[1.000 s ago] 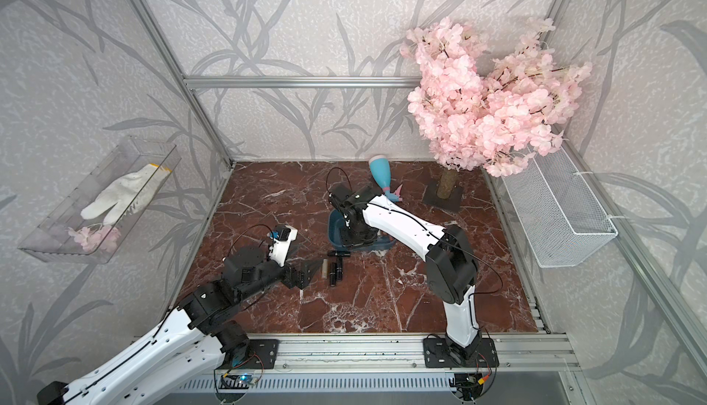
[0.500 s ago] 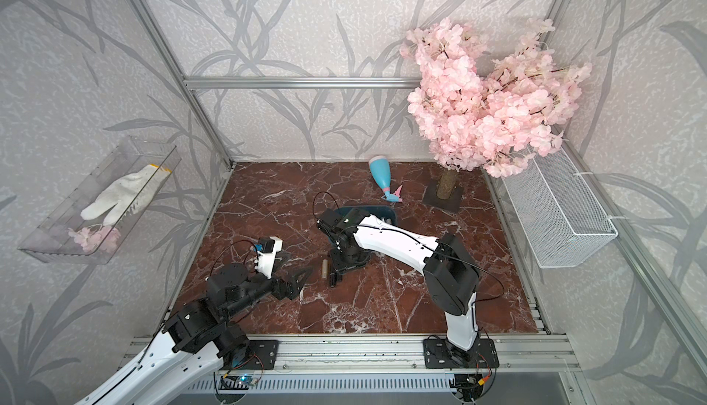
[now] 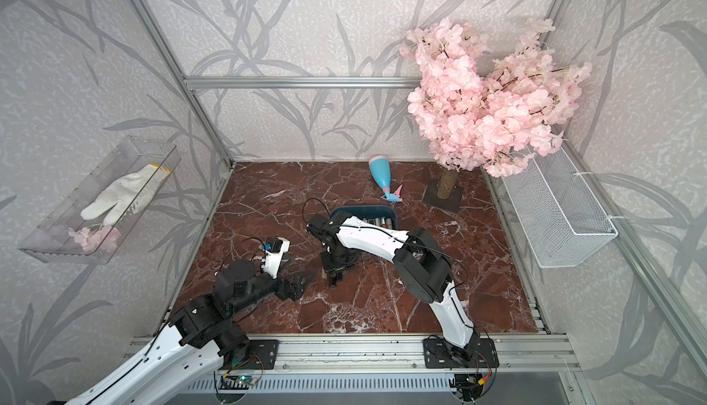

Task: Put the lipstick into the storage box
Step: Pick up the lipstick at the center of the board.

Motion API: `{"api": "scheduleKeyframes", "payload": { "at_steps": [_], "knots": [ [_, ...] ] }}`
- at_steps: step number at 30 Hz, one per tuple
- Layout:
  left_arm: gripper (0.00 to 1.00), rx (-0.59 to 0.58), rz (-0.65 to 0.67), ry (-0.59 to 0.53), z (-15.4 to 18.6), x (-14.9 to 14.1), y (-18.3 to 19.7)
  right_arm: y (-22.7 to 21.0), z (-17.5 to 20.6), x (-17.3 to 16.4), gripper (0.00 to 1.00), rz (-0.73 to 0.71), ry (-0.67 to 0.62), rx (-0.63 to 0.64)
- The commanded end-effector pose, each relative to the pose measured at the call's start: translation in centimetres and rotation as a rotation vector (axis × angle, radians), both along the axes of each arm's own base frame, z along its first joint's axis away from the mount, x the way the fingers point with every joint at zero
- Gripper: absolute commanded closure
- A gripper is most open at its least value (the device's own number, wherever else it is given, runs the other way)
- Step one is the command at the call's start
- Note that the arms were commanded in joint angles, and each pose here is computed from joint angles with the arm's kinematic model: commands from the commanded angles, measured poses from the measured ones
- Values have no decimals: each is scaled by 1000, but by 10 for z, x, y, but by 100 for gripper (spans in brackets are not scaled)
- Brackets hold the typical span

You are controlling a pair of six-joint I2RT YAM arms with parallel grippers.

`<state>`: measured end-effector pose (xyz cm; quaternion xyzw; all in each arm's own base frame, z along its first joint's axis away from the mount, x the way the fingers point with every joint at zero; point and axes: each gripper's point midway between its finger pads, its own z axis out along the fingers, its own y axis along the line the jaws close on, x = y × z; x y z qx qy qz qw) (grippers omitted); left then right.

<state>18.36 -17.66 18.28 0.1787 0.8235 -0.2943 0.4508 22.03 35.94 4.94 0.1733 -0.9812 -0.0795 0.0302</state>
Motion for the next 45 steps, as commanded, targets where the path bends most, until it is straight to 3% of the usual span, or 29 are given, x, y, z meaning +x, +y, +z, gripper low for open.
{"api": "scheduleKeyframes", "payload": {
  "at_steps": [1,36,45],
  "knots": [
    [0,-9,-27,-32,8,0,-4,0,-2,3,63,14,-15,-29],
    [0,39,-73,-56,9,-8,-2,-9,-39,30,63,-37,19,-84],
    [0,39,-80,-58,8,-7,-3,-15,-35,26,73,-47,15,-83]
  ]
}}
